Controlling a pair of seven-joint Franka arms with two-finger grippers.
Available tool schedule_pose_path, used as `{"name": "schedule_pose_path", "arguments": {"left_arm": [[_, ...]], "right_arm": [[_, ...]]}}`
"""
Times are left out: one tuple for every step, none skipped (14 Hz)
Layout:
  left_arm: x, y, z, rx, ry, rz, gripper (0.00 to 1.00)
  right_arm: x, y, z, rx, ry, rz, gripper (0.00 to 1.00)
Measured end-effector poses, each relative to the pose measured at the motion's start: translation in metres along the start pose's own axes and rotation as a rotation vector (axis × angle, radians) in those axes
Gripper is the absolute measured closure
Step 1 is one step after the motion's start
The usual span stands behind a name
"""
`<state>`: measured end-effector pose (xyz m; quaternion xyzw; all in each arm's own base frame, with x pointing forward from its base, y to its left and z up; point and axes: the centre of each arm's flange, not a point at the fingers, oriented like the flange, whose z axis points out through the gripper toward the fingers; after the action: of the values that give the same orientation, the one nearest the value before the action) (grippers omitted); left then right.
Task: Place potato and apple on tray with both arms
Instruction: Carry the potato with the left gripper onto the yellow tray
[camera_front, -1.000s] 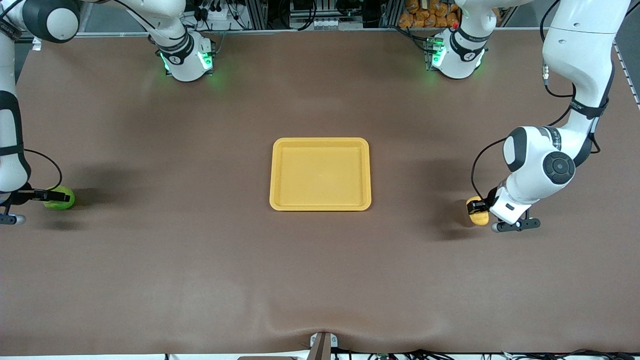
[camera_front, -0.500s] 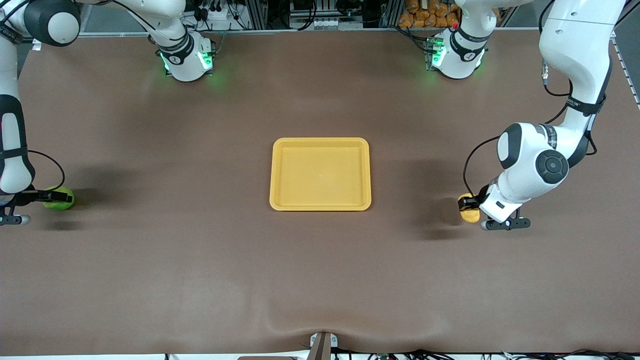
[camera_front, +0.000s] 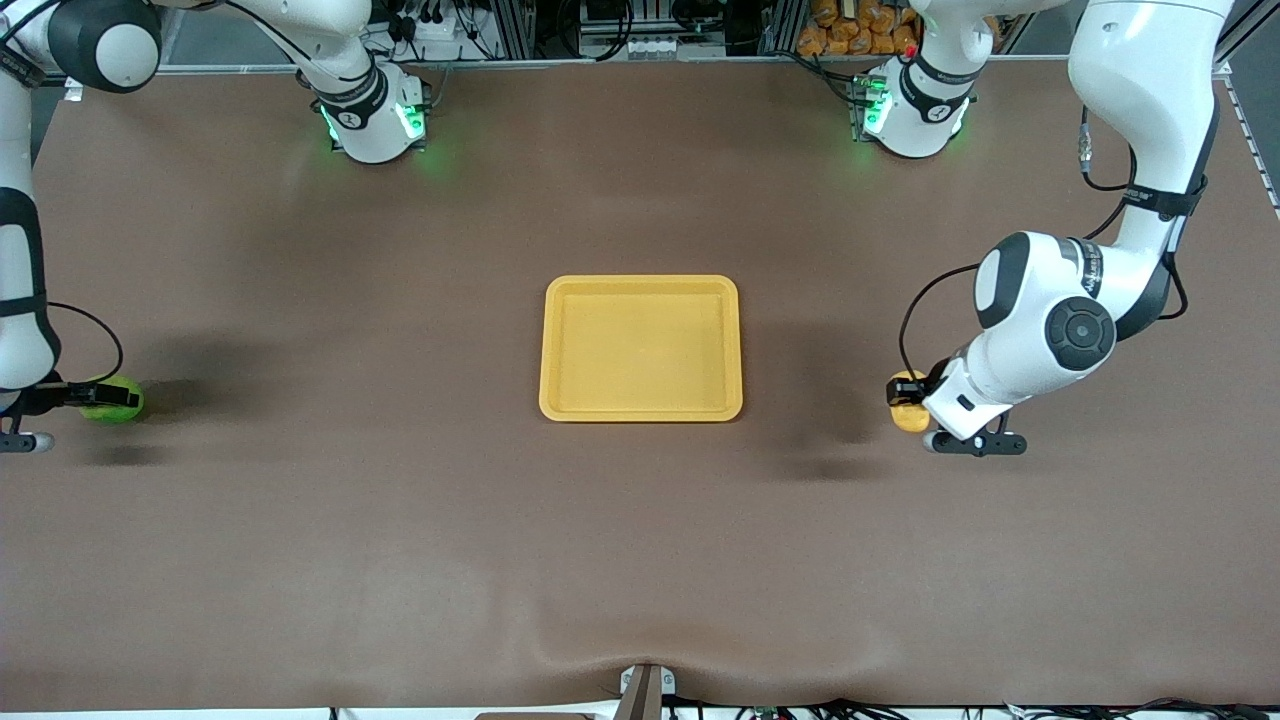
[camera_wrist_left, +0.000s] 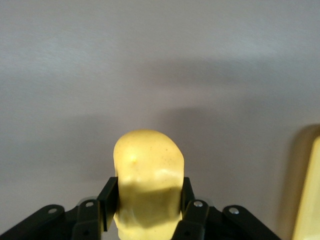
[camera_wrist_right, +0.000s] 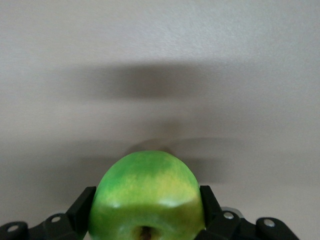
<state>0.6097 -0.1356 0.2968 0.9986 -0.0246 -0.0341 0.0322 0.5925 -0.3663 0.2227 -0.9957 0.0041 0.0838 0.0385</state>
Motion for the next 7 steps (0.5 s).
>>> {"name": "schedule_pose_path", "arguments": {"left_arm": [[-0.002, 0.016, -0.002, 0.001, -0.001, 0.014, 0.46], [-0.004, 0.034, -0.003, 0.002, 0.001, 0.03, 0.46], [-0.008, 0.055, -0.003, 0.003, 0.003, 0.04, 0.46], [-0.012, 0.076, -0.004, 0.003, 0.006, 0.041, 0.46], [-0.016, 0.095, -0.006, 0.003, 0.011, 0.033, 0.46], [-0.02, 0.113, -0.008, 0.002, 0.016, 0.025, 0.46], [-0.024, 0.132, -0.009, 0.0, 0.021, 0.023, 0.46]], "right_arm": [[0.002, -0.002, -0.012, 0.012, -0.012, -0.007, 0.12], [0.004, -0.004, -0.025, 0.02, -0.018, -0.016, 0.12], [0.005, -0.006, -0.036, 0.022, -0.016, -0.032, 0.12], [0.006, -0.007, -0.045, 0.021, -0.011, -0.044, 0.12], [0.007, -0.009, -0.05, 0.02, -0.007, -0.051, 0.12], [0.007, -0.013, -0.054, 0.021, -0.005, -0.056, 0.12], [0.008, -0.018, -0.057, 0.025, -0.011, -0.063, 0.12]]}}
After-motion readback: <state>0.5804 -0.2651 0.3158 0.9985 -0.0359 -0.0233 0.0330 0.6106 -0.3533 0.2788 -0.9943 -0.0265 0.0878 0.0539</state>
